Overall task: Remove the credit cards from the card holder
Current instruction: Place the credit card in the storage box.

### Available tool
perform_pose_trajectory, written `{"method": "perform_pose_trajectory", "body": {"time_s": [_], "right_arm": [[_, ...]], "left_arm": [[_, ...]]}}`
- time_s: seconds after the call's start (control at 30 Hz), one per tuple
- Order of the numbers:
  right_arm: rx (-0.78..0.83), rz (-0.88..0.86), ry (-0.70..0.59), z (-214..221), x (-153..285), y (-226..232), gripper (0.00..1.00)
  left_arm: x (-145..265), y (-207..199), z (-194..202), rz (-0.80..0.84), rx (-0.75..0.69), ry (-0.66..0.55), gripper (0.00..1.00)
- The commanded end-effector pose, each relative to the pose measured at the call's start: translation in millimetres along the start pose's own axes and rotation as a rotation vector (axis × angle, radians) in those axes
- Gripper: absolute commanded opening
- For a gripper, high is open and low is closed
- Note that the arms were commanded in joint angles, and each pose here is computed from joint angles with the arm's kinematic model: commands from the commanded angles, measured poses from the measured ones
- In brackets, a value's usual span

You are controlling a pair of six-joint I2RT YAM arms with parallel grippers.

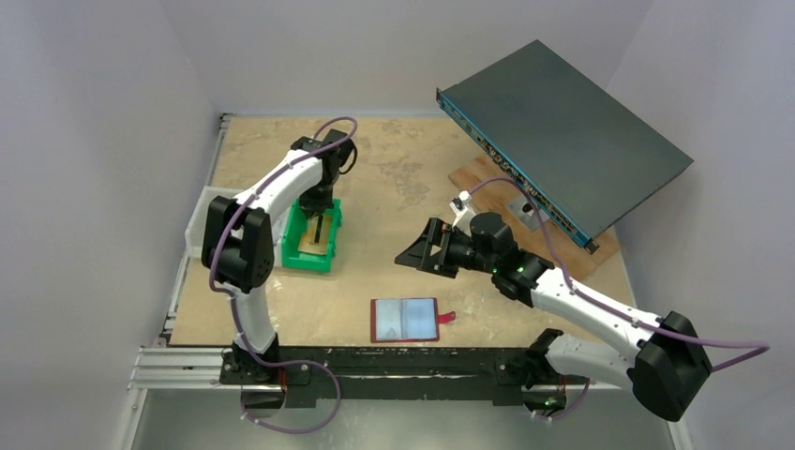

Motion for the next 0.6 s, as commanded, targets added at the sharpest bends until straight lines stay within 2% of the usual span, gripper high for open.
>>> {"method": "perform_pose_trajectory", "body": {"time_s": [0.0, 0.33, 0.57], "right_arm": [[0.034, -0.01, -0.034, -4.4, 5.9, 4.8, 0.92], [0.043, 0.057, -0.032, -5.1, 5.4, -0.6, 0.92], [0.051, 0.122, 0.012, 0.9, -0.5, -10.1, 0.93]], "left_arm": [[-0.4, -10.6, -11.4, 0.046, 0.007, -0.002, 0.0], [6.2, -11.1, -12.5, 0.073, 0.017, 0.022, 0.2], [38.1, 2.7, -10.1, 0.174, 0.035, -0.004, 0.25]]}}
Point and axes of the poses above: each gripper's point midway between its finger pads, its own x axis back along the fingers, its own y axis along the line the jaws close on, z = x × y, the point moved 8 cm from there along x, back along the fingers, and after that the axes turned 14 degrees about x, right-handed, at the moved point
